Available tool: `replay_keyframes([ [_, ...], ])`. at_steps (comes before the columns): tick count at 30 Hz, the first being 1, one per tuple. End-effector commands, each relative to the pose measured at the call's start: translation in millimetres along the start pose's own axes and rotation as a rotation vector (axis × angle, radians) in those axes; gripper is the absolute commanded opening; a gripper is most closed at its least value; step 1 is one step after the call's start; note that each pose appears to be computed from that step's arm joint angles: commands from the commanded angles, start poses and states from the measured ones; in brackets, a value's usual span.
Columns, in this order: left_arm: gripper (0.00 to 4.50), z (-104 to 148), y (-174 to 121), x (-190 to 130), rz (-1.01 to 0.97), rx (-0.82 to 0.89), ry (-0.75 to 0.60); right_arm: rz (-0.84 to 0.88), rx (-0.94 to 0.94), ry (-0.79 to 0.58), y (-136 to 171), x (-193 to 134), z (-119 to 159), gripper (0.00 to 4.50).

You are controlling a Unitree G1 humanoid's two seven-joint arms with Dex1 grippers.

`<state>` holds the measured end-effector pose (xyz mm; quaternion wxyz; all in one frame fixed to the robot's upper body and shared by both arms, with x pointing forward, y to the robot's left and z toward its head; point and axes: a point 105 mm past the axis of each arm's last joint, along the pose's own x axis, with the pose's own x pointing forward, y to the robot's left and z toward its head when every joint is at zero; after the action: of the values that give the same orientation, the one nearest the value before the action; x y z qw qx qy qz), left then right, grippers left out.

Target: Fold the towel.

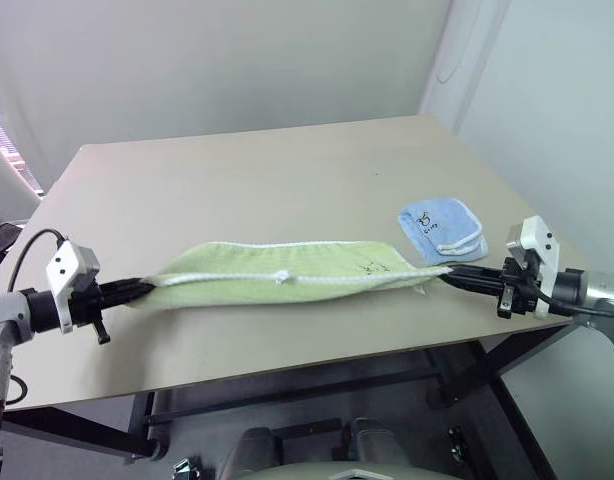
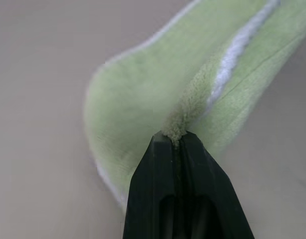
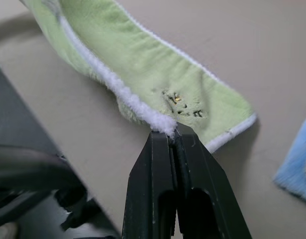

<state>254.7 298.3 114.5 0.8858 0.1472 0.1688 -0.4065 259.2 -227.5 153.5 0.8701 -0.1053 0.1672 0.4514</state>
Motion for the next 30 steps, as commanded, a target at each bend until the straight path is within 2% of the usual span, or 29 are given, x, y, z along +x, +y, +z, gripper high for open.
replay_keyframes([
  [1,0.03,4.8,-7.4,-16.7,-0.021,0.034,0.040,0.012,-0.062,-0.009,9.1,-11.2,11.9,0.00],
  [10,0.03,-12.6,-27.8,-40.0,-0.100,0.018,0.167,0.075,-0.052,0.083,35.9,-29.0,-8.8,0.00],
  [13,0.03,-7.8,-19.7,-33.5,-0.068,0.009,0.122,0.087,-0.048,0.067,38.2,-27.8,-6.8,0.00],
  [15,0.03,-1.9,-11.2,-25.5,-0.044,-0.009,0.077,0.088,-0.043,0.041,35.1,-19.5,-4.6,0.00],
  [23,0.03,-6.5,8.2,-6.4,0.019,-0.116,-0.013,0.044,-0.018,-0.008,9.8,17.6,-5.3,0.00],
  [30,0.03,-10.9,26.7,5.7,0.088,-0.166,-0.002,-0.033,-0.001,-0.041,-22.8,46.1,6.7,0.00],
])
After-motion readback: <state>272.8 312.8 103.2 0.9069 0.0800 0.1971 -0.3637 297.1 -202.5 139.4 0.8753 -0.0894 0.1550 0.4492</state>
